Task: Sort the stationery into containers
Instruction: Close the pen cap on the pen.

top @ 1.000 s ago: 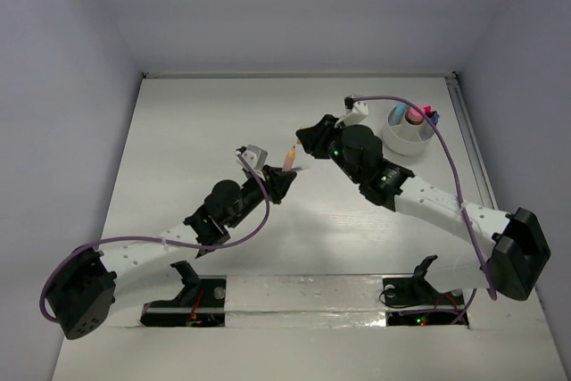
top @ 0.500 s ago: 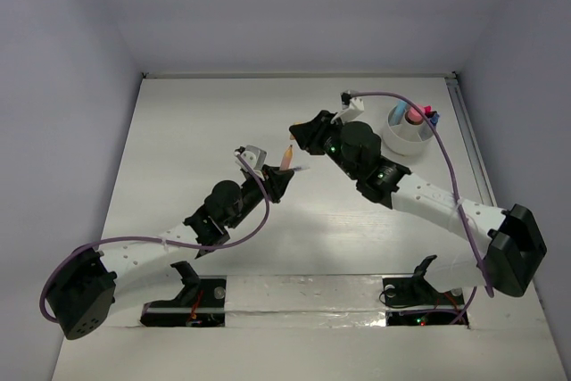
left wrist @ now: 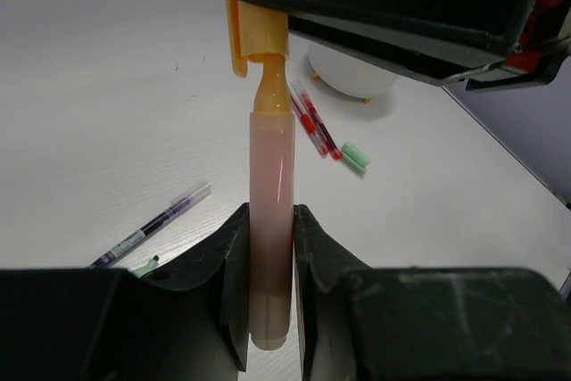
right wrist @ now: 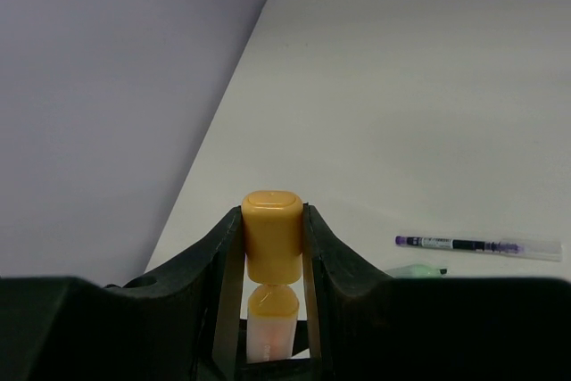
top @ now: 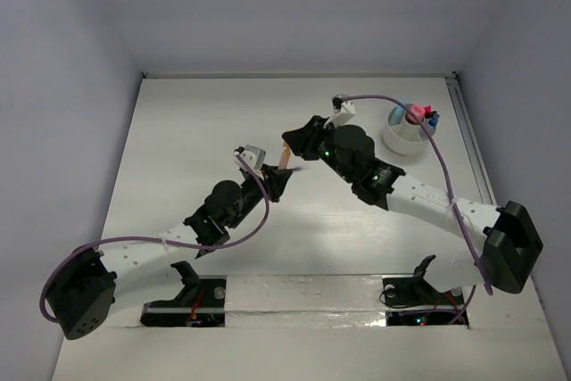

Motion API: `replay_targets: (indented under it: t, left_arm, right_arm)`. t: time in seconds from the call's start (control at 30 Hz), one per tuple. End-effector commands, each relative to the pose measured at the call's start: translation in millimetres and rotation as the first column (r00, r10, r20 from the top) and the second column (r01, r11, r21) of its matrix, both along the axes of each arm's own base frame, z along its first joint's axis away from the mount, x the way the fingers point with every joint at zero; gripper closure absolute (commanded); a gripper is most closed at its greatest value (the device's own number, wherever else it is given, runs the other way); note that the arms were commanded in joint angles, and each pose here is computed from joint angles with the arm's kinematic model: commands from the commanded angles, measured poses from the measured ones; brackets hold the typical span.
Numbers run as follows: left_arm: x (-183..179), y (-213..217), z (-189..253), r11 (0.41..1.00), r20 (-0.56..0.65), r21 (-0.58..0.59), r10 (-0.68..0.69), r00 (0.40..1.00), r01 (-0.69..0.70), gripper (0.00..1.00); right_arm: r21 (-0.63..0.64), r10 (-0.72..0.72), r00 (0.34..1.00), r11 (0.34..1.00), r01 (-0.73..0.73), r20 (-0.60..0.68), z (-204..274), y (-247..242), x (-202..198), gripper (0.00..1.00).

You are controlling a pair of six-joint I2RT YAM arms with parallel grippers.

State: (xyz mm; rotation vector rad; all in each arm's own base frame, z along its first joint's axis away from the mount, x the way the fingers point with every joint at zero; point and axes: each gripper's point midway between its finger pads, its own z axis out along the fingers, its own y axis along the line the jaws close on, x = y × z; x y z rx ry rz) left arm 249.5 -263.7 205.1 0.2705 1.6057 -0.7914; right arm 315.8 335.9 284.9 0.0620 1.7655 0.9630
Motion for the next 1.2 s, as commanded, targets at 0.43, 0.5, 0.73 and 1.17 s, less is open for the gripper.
replay_targets:
  t: [0.43, 0.5, 0.73, 1.17]
  left_arm:
    - [5.7, 15.6, 26.1, 0.995, 0.052, -0.063, 0.078, 0.996, -0.075, 1.0]
    - [5.5, 18.7, 28.0, 0.994, 0.055, -0.069, 0.089, 0.994, -0.085, 1.0]
    - [5.8, 23.7, 29.5, 0.992, 0.058, -0.074, 0.109, 0.992, -0.105, 1.0]
    - [7.7, 35.1, 31.4, 0.987, 0.072, -0.055, 0.156, 0.985, -0.152, 1.0]
  right_arm:
    - [0.079, 0.001, 0.999, 0.997, -0.004, 0.037, 16.4, 22.8, -15.4, 1.0]
    - [0.083, -0.008, 1.0, 0.997, 0.005, 0.025, 12.3, 21.9, -14.8, 1.0]
    - [0.088, 0.015, 1.0, 0.996, -0.015, 0.009, 7.5, 28.3, -19.1, 1.0]
    - [0.066, 0.142, 0.986, 0.989, -0.136, -0.085, -26.4, 53.4, -42.1, 1.0]
